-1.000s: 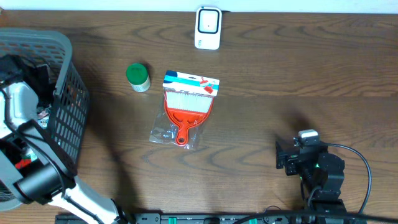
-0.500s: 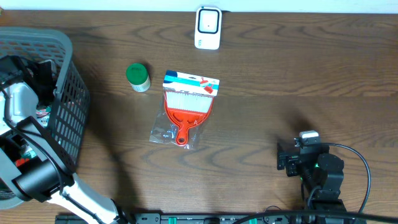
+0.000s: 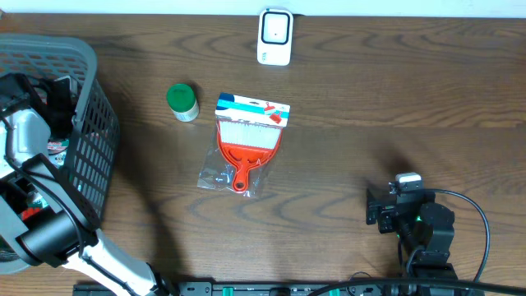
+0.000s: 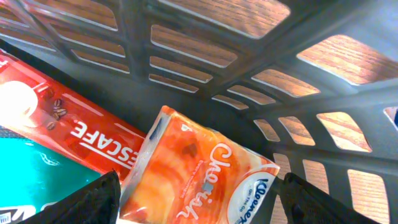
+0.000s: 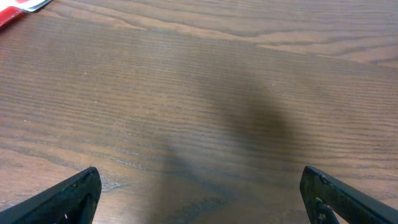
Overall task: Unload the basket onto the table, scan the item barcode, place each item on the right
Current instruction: 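Grasp the small orange-and-white box in the basket with the left gripper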
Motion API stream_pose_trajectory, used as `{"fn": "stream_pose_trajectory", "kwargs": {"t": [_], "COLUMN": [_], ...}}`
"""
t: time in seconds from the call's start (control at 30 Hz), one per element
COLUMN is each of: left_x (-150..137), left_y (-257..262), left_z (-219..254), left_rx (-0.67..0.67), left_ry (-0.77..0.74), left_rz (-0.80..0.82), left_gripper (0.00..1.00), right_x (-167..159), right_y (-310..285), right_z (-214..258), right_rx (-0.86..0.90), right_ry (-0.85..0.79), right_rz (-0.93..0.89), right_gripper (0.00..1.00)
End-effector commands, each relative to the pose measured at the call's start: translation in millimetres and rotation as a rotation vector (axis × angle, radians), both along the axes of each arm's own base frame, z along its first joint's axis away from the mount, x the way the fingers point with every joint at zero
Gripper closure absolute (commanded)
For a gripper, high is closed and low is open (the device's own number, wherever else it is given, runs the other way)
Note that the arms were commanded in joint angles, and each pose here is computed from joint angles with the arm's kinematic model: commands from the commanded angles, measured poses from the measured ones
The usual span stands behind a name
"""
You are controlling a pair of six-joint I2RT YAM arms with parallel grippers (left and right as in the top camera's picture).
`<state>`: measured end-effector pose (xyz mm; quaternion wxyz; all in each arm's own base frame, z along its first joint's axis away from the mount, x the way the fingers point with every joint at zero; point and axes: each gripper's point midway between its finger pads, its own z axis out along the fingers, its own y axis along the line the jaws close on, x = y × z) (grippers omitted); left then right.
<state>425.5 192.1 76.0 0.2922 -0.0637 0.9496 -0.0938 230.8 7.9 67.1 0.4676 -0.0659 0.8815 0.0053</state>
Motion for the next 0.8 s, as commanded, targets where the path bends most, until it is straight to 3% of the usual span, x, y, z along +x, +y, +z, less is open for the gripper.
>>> {"fn": "stream_pose_trajectory", "kwargs": {"t": [0.0,0.07,0.17,0.3,0.77], "left_x": [5.4,4.9,1.1,-6.3,-18.7], "left_y": [-5.3,-4.0,3.1,16.5,44.1], "left_z": [-0.1,-0.7,-4.6,-10.7,-16.0], "left_rx": [-0.016,-0.009,0.026,0.094,0.217], "left_ry": [-0.022,-0.018,0.012,0.066,0.142], "left_rz": [-0.037,-0.033,-0.010,0.031,0.111], "left_gripper": [0.21,0.21,0.31,0.33,0.65], "right_x": [-0.5,-0.5,-0.5,-0.5,-0.7], "right_y": [-2.1,-2.1,-2.1,-2.1,-2.1], "right_z": [-1.7,-1.7,-1.7,-1.7,-1.9], "right_rx": [0.004,0.004,0.004,0.004,0.004], "right_ry": [0.005,0.005,0.005,0.005,0.006], "right_rz": [-0.016,-0.016,-0.016,-0.016,-0.016], "right_gripper": [0.01,0.01,0.01,0.01,0.01]}}
